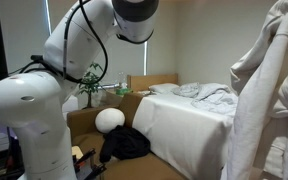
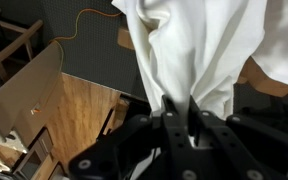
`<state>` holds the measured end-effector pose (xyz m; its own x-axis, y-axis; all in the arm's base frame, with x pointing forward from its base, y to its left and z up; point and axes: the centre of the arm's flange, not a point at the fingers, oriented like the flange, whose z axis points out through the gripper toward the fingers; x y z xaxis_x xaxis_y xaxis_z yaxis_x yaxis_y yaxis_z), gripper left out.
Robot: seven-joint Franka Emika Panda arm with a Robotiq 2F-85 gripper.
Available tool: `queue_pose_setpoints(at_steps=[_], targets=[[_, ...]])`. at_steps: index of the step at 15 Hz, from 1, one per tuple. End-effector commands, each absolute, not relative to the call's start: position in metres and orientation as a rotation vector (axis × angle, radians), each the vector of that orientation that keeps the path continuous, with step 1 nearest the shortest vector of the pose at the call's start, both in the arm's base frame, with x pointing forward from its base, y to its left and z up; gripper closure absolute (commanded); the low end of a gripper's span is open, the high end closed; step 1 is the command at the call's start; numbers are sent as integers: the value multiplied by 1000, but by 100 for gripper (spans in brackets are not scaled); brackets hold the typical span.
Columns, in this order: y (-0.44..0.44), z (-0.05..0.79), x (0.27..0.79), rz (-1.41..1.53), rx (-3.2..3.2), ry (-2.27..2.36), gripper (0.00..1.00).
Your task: Put the white jersey in the laundry basket
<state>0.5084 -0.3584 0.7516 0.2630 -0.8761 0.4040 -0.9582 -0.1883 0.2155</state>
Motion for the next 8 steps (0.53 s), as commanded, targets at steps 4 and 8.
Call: queue_pose_setpoints(at_steps=[4, 8], targets=[[-395, 779, 565, 327, 2013, -1787, 89], [-409, 748, 579, 272, 1957, -1816, 89]])
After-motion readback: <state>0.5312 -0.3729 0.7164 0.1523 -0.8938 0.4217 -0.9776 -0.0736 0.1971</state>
